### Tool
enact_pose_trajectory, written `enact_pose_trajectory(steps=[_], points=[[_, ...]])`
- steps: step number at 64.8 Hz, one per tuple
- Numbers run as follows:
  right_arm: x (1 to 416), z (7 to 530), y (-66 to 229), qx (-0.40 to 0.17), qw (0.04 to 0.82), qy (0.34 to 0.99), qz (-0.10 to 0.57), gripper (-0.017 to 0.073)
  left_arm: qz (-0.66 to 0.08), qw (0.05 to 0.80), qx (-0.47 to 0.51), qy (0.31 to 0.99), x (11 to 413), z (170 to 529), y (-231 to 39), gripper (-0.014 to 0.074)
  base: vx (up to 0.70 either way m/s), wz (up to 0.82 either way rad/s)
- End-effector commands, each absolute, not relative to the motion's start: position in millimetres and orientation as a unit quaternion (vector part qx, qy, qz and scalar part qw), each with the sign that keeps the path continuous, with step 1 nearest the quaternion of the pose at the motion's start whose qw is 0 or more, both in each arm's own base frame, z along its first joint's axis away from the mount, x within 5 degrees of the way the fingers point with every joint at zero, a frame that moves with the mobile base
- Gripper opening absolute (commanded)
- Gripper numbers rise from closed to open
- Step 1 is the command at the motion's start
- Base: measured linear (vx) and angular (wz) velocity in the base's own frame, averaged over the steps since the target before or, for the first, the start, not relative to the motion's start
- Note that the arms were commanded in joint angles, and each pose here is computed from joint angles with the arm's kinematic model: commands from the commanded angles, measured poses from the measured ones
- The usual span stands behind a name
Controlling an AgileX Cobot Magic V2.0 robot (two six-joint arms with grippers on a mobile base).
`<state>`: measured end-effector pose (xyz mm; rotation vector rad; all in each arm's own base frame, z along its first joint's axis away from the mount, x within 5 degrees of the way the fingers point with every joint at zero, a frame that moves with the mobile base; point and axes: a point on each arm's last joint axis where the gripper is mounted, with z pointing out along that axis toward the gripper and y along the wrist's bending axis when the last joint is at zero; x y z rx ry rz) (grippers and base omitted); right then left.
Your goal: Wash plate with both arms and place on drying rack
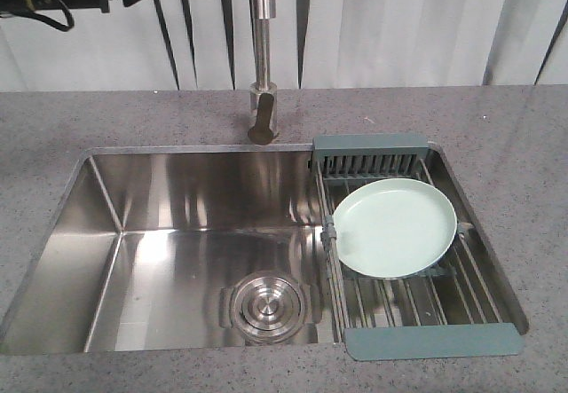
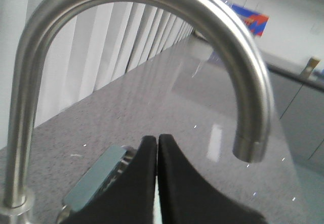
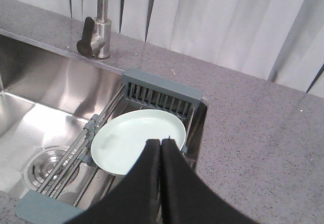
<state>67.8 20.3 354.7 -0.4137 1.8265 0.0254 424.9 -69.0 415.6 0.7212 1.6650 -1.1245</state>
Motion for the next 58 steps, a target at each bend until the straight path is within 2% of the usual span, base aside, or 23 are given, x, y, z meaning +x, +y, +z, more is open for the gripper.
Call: enact_pose_trajectory(steps=[1, 7, 16, 41, 58], points=[[70, 368, 19, -0.163, 0.628, 0.761, 0.002, -0.0006, -0.449, 0.480, 0.385, 0.648, 368, 468, -71, -0.0008, 0.00, 0.00], [70, 368, 19, -0.163, 0.628, 0.761, 0.002, -0.0006, -0.427, 0.488, 0.392, 0.652, 348, 480, -67, -0.0008, 0.00, 0.00], [70, 368, 19, -0.163, 0.628, 0.761, 0.001, -0.0006, -0.425, 0.486, 0.371, 0.668, 332, 477, -55, -0.0008, 0.00, 0.00], [72, 374, 17, -0.157, 0.652, 0.742, -0.010, -0.0006, -0.462, 0.415, 0.264, 0.738, 270, 409, -38, -0.0008, 0.00, 0.00], [72, 375, 16, -0.154, 0.658, 0.737, -0.012, -0.0006, -0.413, 0.451, 0.246, 0.752, 199, 366, -47, -0.0008, 0.00, 0.00]])
